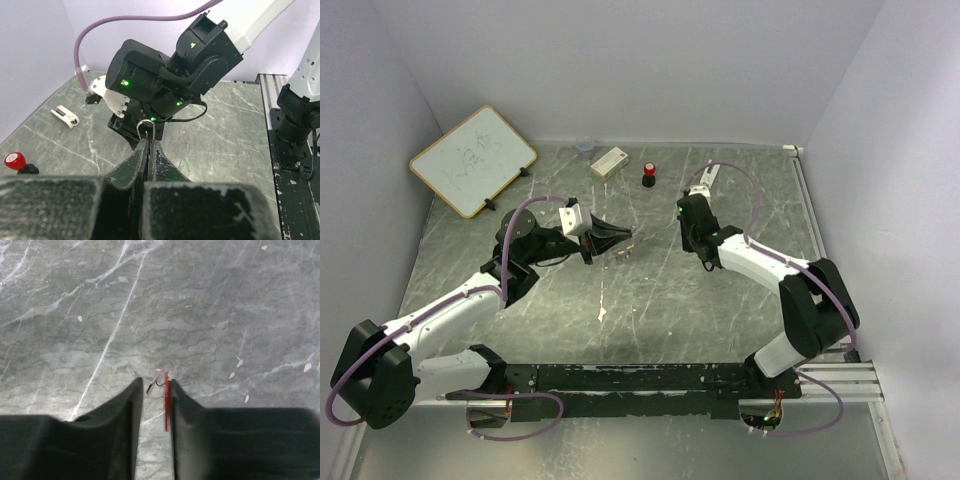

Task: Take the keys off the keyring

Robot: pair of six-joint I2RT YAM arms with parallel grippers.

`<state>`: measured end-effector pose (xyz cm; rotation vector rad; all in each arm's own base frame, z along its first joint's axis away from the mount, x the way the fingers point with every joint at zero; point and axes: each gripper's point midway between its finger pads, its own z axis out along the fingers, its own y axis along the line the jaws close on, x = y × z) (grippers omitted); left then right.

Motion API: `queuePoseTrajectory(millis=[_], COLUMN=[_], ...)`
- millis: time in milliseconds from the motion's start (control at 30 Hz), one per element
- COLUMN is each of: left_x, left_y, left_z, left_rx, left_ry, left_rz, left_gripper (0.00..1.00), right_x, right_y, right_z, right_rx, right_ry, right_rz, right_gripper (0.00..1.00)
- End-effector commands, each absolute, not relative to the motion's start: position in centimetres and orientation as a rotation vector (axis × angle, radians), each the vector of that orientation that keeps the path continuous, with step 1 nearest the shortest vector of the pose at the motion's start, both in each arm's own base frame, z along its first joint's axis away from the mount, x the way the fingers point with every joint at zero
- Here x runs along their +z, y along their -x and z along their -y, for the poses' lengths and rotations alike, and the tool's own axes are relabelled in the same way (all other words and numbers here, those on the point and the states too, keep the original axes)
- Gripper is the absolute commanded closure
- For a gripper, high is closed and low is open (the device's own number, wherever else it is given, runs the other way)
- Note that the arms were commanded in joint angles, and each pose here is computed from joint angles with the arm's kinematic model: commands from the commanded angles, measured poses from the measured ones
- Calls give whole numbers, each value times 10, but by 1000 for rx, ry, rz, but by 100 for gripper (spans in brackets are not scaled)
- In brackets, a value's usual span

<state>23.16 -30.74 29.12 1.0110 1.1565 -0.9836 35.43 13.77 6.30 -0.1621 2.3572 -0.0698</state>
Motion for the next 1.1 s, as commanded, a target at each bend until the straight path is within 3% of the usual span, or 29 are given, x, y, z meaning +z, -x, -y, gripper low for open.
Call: queuePoseTrajectory(millis=[0, 100, 200, 433, 700, 833, 1067], left_x=[319, 319, 318, 326, 350, 360, 364], left_y=[-232, -233, -234, -237, -240, -238, -238], left_z=[306, 307, 308, 309, 302, 301, 303], left_rx=[-946, -943, -948, -952, -927, -933, -953], left_ry=[-995, -994, -992, -962, -881, -860, -845], left_rz=[-1089, -1091, -1093, -1084, -1066, -1064, -1082], left_gripper=[93, 93, 93, 93, 93, 93, 93], right_x=[71, 78, 88, 129, 167, 178, 182], right_y=[-364, -363, -359, -331, -259, -240, -227], right_z=[-142, -140, -139, -161, -208, -227, -257], right_rx=[-36, -31, -17, 211, 572, 650, 706], right_ry=[135, 138, 141, 231, 385, 428, 522], right_rz=[-2307, -2283, -2265, -2119, -1739, -1620, -1535], right_gripper=[64, 50, 43, 43, 44, 48, 47])
